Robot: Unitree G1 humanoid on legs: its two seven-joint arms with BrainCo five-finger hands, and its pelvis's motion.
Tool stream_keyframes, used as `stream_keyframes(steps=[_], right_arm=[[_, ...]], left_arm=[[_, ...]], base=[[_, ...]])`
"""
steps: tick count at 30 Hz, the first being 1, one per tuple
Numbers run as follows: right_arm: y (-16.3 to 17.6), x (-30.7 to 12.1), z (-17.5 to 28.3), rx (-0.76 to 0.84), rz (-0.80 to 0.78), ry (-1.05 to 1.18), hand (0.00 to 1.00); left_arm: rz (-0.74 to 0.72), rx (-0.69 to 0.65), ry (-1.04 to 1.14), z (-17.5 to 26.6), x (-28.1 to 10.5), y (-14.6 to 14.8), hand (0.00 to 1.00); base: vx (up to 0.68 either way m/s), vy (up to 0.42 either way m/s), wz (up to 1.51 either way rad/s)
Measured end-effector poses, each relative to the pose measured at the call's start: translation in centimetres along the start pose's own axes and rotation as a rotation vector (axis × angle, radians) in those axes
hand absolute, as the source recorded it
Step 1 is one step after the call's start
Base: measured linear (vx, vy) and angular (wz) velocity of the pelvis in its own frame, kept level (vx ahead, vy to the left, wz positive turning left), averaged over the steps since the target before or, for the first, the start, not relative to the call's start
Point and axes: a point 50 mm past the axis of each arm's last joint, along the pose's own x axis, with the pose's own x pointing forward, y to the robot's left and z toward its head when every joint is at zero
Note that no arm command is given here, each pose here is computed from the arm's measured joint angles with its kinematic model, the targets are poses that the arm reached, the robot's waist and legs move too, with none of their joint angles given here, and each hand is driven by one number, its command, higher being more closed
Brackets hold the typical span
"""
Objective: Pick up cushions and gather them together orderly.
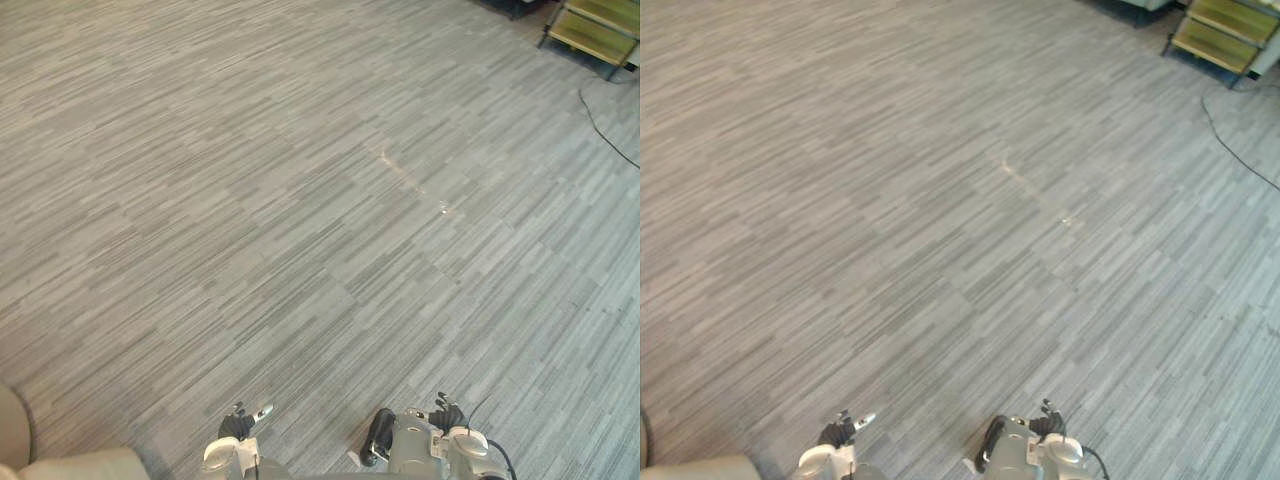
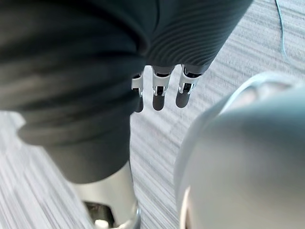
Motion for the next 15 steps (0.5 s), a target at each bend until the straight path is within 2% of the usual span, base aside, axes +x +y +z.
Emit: stream_keyframes(steps=[6,11,15], right_arm=[[-0.2,-0.2,-0.8,0.002,-0.01,0.025,0.0],[0.7,-0.2,-0.8,0.052,0.001,0.025,0.0],[2.2,-0.5,-0.8,0.133,0.018,0.006,0.0]], left_arm=[[-0.035,0.015,-0.052,0.6,-0.2,-1.0,0.0],[-0.05,0.008,-0.071,1.2,-0.1,-1.4,0.0],[-0.036,-0.024,-0.1,2.3,0.2,-1.2,0.0]], base=[[0.31,-0.183,-0.97],[0.43,-0.011,-0.89],[0.62,0.029,-0.61]])
